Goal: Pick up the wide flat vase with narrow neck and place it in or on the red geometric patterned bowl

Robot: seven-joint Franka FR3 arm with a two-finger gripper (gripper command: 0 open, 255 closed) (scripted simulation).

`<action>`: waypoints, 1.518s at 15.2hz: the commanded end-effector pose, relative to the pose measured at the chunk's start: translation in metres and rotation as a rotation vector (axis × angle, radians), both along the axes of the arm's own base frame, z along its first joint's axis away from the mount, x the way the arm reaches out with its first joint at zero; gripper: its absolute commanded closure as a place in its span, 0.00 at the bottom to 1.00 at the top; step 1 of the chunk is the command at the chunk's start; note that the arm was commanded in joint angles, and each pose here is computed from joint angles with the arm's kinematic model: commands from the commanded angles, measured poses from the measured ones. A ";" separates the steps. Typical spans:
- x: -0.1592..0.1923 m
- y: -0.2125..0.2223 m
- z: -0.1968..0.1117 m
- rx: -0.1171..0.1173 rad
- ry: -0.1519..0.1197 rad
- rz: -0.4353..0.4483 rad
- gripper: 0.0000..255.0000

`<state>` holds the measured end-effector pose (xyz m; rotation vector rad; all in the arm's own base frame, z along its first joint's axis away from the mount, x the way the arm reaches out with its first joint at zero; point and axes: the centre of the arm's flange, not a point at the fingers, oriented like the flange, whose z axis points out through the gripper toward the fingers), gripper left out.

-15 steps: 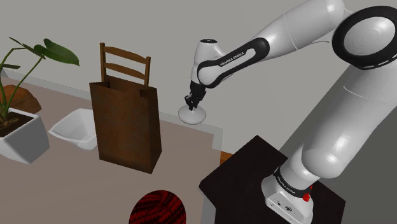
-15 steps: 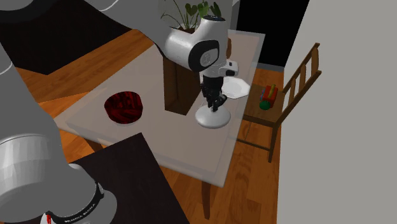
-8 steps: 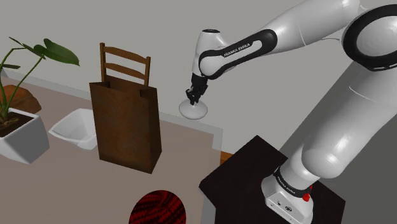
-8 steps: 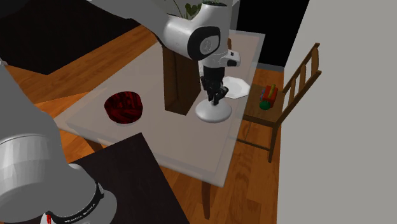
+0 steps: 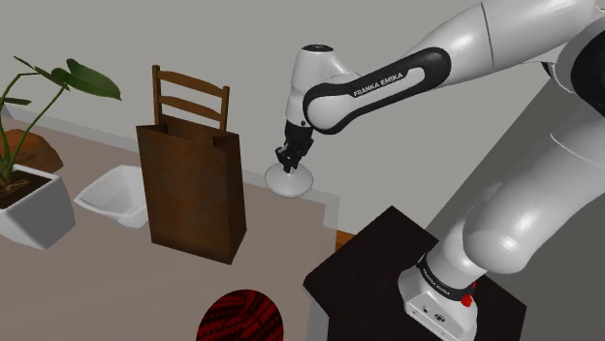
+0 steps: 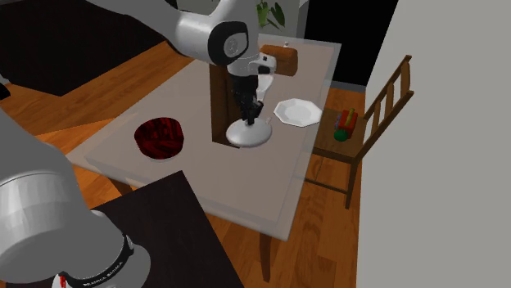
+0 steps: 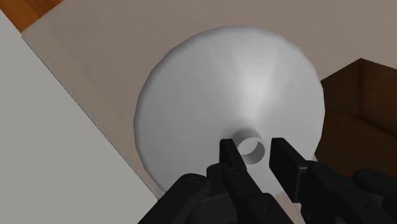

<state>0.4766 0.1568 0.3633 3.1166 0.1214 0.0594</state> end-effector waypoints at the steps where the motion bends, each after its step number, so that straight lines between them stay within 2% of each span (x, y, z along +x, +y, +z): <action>1: -0.019 0.020 0.002 -0.001 0.000 -0.002 1.00; 23: -0.196 0.248 0.029 -0.001 0.000 -0.002 1.00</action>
